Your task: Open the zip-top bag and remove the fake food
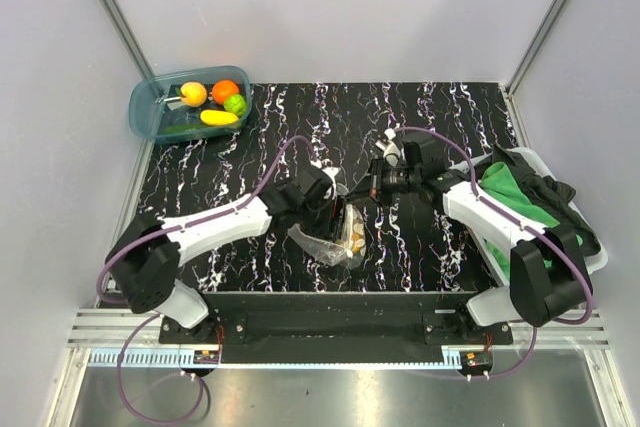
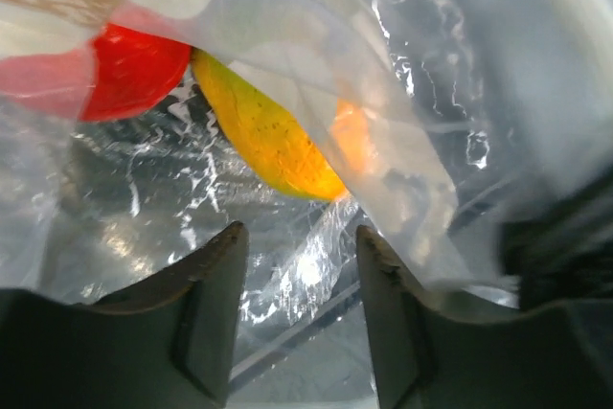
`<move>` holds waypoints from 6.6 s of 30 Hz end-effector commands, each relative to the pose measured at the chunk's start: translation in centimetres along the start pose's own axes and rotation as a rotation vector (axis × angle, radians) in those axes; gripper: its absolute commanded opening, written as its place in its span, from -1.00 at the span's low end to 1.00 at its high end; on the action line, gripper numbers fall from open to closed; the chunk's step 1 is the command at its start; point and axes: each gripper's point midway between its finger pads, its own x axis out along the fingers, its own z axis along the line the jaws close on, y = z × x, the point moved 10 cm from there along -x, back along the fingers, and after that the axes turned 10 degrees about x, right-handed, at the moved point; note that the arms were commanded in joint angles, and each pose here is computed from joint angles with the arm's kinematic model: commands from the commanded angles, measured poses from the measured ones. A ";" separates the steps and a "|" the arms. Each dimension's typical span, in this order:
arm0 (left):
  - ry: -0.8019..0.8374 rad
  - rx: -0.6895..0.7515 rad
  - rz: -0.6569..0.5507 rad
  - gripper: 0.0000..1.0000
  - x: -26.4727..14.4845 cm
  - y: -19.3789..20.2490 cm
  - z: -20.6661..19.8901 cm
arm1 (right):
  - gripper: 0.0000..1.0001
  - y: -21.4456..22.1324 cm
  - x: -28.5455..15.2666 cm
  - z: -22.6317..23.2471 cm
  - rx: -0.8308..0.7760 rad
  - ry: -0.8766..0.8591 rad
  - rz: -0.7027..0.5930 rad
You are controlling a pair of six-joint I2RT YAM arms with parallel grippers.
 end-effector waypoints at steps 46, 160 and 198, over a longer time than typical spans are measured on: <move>-0.101 -0.044 0.058 0.36 3.4 -2.2 1.2 | -1.00 0.0 -2.5 1.9 0.057 -0.258 0.187; 0.112 -0.065 -0.720 0.44 -13.0 -6.5 3.5 | -1.00 -1.2 -3.9 -0.5 -0.070 0.061 0.104; -0.185 0.120 -0.066 -0.37 -4.9 -1.3 -1.3 | -1.00 1.7 -1.4 1.9 -0.115 0.032 0.095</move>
